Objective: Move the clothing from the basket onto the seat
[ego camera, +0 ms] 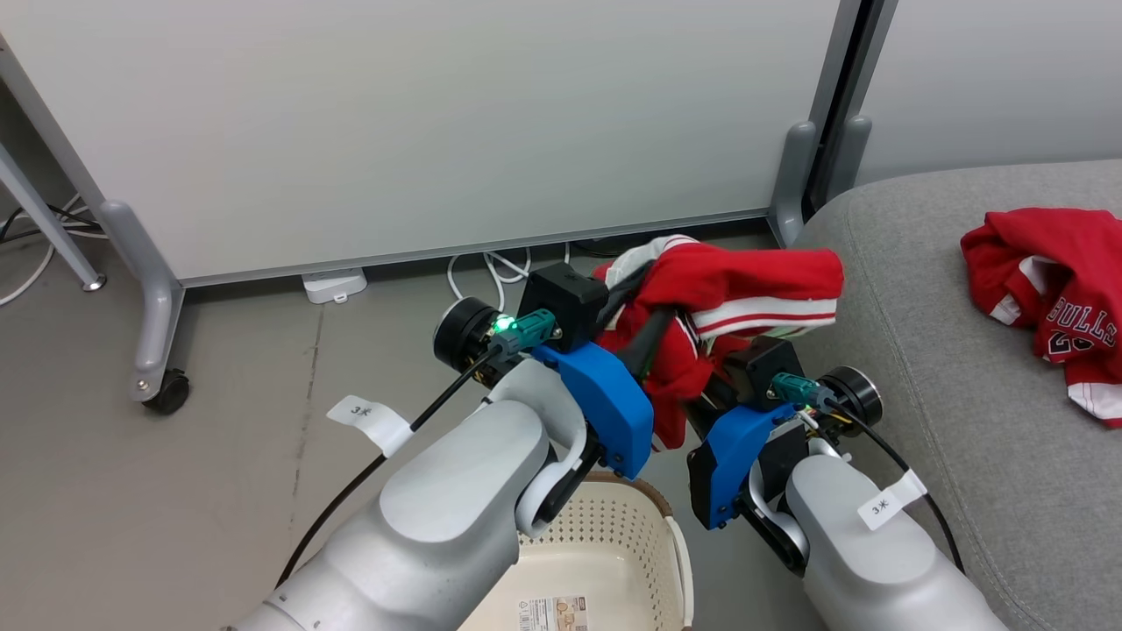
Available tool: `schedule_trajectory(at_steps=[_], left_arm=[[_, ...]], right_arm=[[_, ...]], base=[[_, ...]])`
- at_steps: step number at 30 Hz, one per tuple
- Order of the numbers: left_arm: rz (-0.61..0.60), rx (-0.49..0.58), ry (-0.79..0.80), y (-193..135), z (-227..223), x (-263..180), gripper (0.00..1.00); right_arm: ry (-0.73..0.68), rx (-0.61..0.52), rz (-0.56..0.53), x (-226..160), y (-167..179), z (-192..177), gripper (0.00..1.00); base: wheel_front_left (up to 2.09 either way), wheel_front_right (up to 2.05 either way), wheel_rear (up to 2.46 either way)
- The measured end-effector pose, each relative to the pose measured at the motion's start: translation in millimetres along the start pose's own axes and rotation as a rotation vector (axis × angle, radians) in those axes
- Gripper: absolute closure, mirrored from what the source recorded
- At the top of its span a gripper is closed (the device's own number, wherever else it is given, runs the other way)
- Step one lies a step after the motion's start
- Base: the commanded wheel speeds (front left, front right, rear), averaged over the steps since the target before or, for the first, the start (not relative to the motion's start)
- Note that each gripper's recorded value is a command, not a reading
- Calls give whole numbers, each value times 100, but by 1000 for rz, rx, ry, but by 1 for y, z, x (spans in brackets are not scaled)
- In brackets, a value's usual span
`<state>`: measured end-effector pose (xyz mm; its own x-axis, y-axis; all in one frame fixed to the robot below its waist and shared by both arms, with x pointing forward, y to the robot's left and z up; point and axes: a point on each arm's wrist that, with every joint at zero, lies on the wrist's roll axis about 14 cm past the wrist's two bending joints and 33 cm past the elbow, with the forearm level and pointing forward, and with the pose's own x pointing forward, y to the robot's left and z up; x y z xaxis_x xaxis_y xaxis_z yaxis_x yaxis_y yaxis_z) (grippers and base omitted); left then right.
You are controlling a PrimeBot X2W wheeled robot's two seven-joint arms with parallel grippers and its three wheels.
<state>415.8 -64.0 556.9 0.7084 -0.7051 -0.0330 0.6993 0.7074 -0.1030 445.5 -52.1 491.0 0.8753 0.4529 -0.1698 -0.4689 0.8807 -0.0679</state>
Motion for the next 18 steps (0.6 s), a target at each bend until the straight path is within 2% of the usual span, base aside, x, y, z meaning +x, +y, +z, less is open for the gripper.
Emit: schedule_trajectory(at_steps=[13,18], left_arm=[[7,10,-8,3,-1,-1,0],[38,-2,-28,14,-5,-8,0]], right_arm=[[1,4,-5,-1,-1,-2,100],[-5,5,-5,0,-2,-1,100]], base=[[0,0,0],[0,0,0]])
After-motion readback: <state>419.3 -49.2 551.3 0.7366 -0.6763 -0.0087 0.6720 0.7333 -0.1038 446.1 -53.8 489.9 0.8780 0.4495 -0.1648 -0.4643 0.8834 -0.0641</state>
